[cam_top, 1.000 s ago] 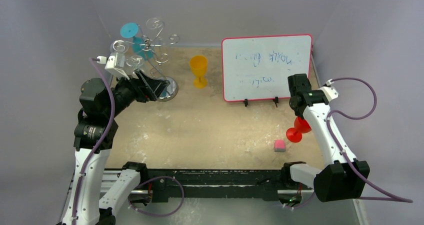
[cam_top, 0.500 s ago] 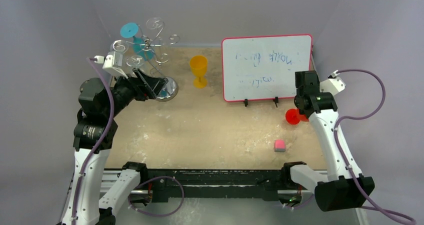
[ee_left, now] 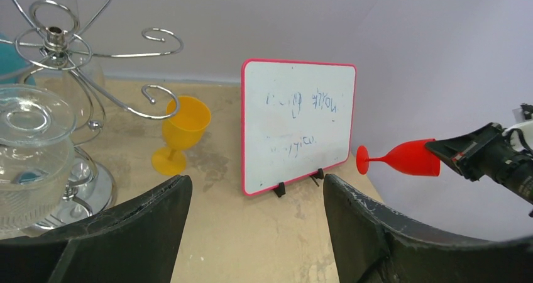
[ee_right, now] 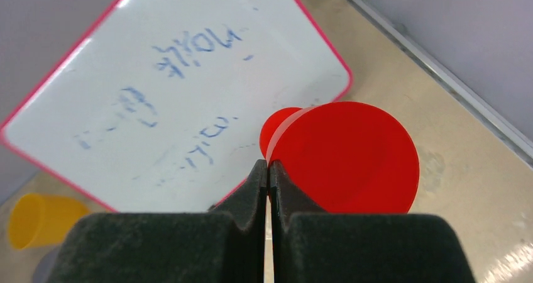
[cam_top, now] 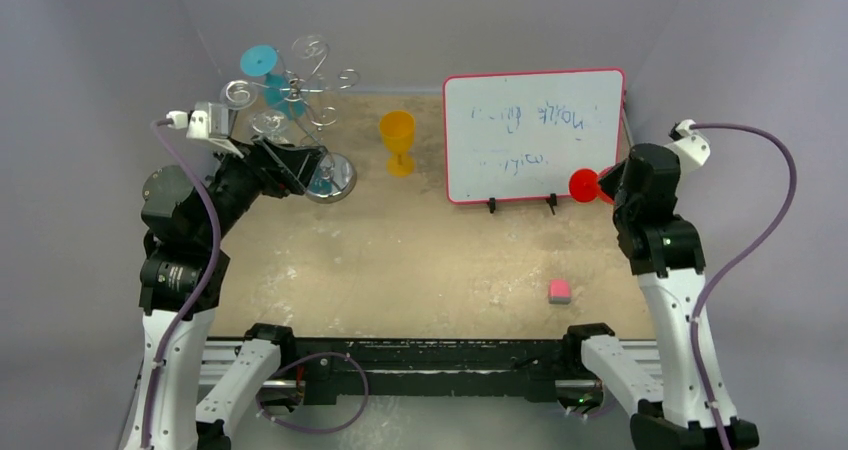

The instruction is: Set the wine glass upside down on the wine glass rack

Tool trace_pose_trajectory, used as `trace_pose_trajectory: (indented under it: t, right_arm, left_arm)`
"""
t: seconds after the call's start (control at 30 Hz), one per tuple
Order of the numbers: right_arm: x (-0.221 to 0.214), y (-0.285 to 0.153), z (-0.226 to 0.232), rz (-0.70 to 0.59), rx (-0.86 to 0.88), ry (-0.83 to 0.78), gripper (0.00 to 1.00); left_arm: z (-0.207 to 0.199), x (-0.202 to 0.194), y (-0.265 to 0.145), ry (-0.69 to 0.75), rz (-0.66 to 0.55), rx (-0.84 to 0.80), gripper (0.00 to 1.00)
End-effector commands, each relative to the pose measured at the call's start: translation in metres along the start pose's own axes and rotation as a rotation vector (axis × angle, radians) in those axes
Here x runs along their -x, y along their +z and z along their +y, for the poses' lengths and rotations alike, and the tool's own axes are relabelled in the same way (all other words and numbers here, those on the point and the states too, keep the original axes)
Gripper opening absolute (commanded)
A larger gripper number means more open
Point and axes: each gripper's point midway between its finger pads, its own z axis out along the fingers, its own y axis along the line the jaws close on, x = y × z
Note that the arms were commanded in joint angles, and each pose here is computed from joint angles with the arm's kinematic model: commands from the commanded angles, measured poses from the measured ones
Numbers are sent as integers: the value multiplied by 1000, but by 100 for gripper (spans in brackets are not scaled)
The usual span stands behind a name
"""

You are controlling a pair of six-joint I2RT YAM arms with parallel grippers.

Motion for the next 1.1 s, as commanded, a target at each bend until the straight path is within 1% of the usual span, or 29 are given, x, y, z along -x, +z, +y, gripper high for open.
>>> trace_pose_trajectory:
  t: [0.0, 0.1, 0.2, 0.27, 0.43, 0.5, 0.6, 0.73, 0.83, 1.07]
  right_arm:
    - [24, -23, 44, -83, 296, -48, 0]
    - [26, -36, 64, -97, 439, -78, 0]
    - [28, -52, 82, -112, 575, -123, 0]
    - [26, -67, 98, -121, 703, -184, 0]
    - [13, -101, 128, -107, 985, -306, 0]
    - [2, -115, 138, -82, 1106, -353, 0]
    - [-9, -135, 148, -57, 1255, -408, 0]
    - [-17, -150, 152, -50, 1359, -450, 0]
    - [-23, -165, 156, -27, 1454, -474, 0]
    - [-38, -207, 165, 44, 1735, -501, 0]
  left_arm:
    - [-8, 18, 2, 100, -75, -44, 75]
    - [-11, 22, 1, 124, -100, -67, 75]
    - [-15, 25, -2, 177, -131, -88, 75]
    - [-17, 25, -4, 224, -138, -107, 75]
    - [-13, 22, 1, 255, -125, -107, 75]
    - [-11, 18, 4, 275, -109, -113, 75]
    - [-20, -2, 4, 389, -52, -222, 75]
    - [-32, -19, 1, 509, -6, -351, 74]
    - [-40, -27, -4, 580, 0, -429, 74]
    - [-55, -45, -18, 763, -14, -599, 75]
